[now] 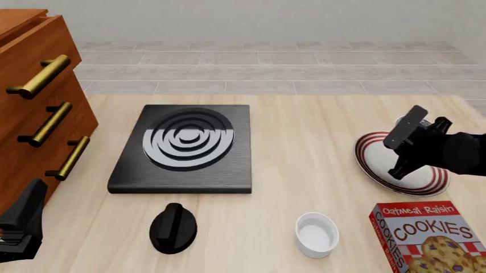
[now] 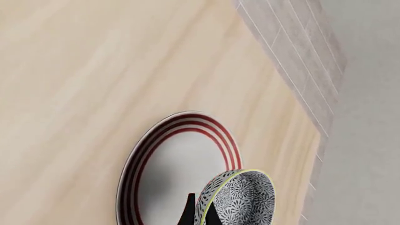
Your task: Pick the akita bowl on the cookies box and place it on the plate.
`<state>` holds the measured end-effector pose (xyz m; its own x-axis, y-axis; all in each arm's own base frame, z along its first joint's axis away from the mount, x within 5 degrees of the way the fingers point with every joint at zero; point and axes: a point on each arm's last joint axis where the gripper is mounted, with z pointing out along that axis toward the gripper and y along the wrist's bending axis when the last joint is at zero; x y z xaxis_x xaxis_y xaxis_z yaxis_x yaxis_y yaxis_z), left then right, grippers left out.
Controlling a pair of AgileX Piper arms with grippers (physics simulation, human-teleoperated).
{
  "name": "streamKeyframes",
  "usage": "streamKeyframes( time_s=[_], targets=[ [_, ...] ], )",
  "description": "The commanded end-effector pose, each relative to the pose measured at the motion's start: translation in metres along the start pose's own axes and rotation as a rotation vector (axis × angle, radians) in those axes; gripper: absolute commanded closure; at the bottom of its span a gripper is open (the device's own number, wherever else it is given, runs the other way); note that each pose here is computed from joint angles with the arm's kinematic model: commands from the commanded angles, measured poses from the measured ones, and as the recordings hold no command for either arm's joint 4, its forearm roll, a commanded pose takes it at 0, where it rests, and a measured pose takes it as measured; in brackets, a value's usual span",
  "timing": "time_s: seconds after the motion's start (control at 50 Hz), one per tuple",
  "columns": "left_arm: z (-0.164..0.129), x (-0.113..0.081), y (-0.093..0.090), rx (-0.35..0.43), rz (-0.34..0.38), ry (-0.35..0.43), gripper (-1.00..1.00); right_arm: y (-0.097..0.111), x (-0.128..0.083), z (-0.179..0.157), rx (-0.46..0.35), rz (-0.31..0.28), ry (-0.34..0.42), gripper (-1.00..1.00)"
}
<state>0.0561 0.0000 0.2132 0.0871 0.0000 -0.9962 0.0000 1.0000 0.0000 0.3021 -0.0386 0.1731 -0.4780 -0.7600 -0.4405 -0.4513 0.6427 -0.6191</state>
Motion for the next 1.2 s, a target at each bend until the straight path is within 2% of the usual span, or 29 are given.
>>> streamKeyframes(
  time_s=[0.02,0.62,1.2],
  targets=[
    [0.0,0.0,0.0,0.0,0.0,0.0,-1.0,0.0,-0.002,0.006,-0.001,-0.004,-0.006,1.0],
    [0.0,0.0,0.0,0.0,0.0,0.0,-1.0,0.003,-0.006,0.025,-0.018,-0.004,-0.008,1.0],
    [0.0,0.0,0.0,0.0,0.0,0.0,-1.0,0.014,-0.012,0.038,-0.065,0.032,-0.002,1.0]
  ],
)
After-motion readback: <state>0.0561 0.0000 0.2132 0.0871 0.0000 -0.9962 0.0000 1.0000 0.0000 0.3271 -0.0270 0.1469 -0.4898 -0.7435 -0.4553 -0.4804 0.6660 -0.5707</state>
